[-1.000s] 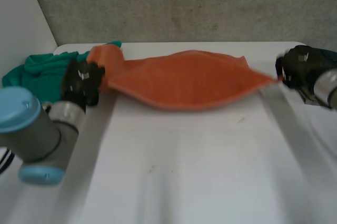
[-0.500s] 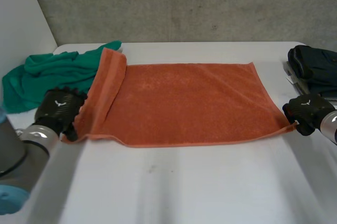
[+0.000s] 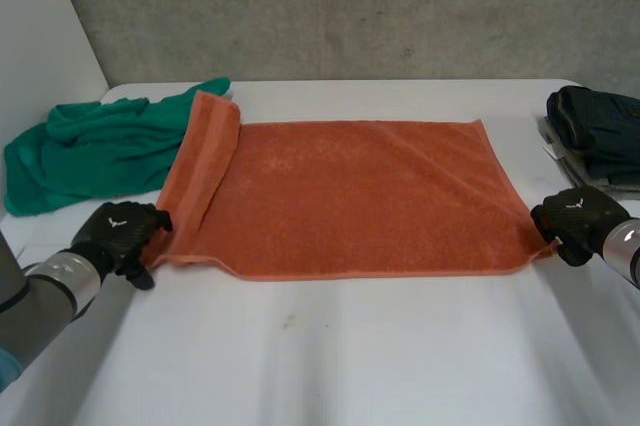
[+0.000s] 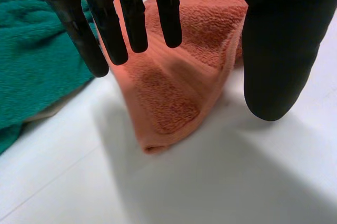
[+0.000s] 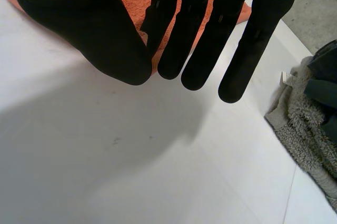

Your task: Fold the laundry.

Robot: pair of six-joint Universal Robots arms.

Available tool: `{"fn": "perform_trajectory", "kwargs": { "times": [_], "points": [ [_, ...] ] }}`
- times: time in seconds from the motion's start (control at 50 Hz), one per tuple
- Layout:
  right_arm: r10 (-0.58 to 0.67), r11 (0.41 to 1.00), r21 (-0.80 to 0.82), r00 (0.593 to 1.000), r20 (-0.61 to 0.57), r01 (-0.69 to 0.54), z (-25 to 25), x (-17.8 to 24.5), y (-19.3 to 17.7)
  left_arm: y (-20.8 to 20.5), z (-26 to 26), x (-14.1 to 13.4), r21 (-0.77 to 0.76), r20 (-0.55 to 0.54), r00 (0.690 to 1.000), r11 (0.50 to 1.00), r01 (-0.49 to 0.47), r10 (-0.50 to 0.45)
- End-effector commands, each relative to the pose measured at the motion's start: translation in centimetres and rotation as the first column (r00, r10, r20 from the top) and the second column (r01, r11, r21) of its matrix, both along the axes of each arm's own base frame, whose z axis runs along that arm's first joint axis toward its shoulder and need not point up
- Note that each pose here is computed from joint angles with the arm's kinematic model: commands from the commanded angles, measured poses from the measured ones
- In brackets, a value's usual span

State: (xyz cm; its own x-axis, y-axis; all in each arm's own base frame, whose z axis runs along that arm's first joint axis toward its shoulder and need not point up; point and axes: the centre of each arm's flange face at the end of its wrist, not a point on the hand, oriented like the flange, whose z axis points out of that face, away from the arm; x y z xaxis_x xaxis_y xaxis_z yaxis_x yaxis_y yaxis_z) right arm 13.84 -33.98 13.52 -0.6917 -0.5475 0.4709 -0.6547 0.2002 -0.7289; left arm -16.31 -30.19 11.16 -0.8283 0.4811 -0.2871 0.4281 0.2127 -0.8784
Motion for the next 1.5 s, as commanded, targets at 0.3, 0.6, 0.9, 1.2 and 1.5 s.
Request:
{"fn": "perform_trajectory", "kwargs": {
  "times": [0.3, 0.6, 0.9, 1.2, 1.5],
  "points": [
    [0.003, 1.0, -0.01, 1.0, -0.015, -0.003, 1.5, -0.2, 1.1, -0.6, 2.8, -1.9, -0.127, -0.031, 0.999, 0.992, -0.015, 0.011],
    [0.094, 0.985, 0.162, 0.977, -0.192, -0.062, 5.2, -2.4, 6.2, 7.8, 5.7, 0.2, 0.026, 0.234, 0.971, 0.999, 0.04, -0.045],
    [0.096, 0.979, 0.194, 0.981, -0.167, -0.063, 5.8, -2.8, 6.3, 6.9, 5.4, -0.3, 0.043, 0.397, 0.908, 0.991, 0.124, -0.131],
    [-0.044, 0.981, -0.19, 0.999, 0.0, 0.043, 5.2, 1.8, -4.7, -6.4, 6.0, -7.4, -0.4, 0.318, 0.947, 0.899, 0.175, -0.043],
    [-0.101, 0.871, -0.48, 0.995, 0.028, 0.102, 1.3, 6.6, -14.3, -14.7, 1.1, -10.8, -0.504, 0.274, 0.961, 0.858, 0.101, 0.048]
  ]
}}
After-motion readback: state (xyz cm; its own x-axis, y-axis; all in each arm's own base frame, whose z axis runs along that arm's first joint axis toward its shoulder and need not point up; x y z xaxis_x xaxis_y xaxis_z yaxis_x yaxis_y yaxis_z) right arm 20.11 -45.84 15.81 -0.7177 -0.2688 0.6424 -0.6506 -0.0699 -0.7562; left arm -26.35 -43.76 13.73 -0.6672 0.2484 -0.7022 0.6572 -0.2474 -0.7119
